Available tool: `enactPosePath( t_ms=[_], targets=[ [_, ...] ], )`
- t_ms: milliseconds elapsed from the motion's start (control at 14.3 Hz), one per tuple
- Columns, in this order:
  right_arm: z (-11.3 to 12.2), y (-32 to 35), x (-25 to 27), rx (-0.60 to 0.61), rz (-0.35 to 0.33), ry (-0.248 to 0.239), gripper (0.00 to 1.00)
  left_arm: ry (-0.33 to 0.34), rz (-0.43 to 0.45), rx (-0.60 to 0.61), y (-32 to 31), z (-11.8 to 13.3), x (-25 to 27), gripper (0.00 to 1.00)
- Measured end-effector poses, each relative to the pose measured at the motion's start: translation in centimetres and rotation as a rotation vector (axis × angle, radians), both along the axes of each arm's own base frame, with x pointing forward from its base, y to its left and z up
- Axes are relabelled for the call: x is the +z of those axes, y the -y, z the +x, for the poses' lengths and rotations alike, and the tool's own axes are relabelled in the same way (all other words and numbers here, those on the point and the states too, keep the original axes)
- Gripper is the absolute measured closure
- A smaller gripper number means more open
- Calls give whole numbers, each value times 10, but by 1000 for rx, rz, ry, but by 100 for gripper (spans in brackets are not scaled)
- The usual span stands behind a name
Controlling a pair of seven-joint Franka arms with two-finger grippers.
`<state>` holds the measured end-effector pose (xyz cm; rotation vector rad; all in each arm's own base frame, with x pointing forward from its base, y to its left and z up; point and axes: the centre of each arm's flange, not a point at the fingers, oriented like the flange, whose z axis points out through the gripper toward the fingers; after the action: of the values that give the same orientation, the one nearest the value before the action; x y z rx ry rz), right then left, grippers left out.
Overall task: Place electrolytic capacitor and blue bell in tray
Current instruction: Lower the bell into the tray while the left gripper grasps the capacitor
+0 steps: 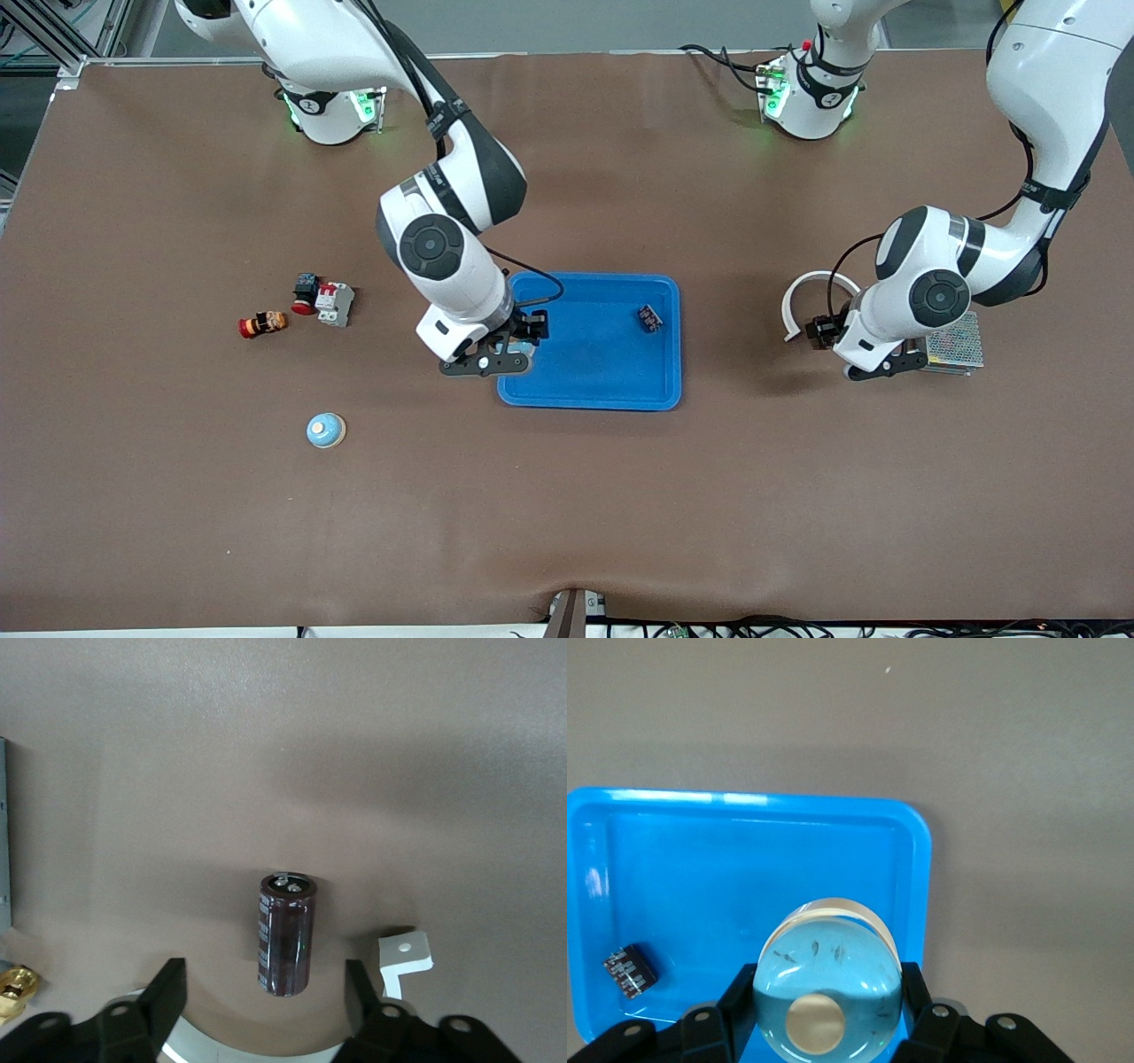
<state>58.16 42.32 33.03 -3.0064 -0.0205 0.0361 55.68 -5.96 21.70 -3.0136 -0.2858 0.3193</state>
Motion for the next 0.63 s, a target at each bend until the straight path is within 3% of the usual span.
enactPosePath(
  t_ms=[628],
  targets=[
    [-29,-30,-45,-18,-18,-7,32,-5,-34,18,-6,-4,-21,36]
  ],
)
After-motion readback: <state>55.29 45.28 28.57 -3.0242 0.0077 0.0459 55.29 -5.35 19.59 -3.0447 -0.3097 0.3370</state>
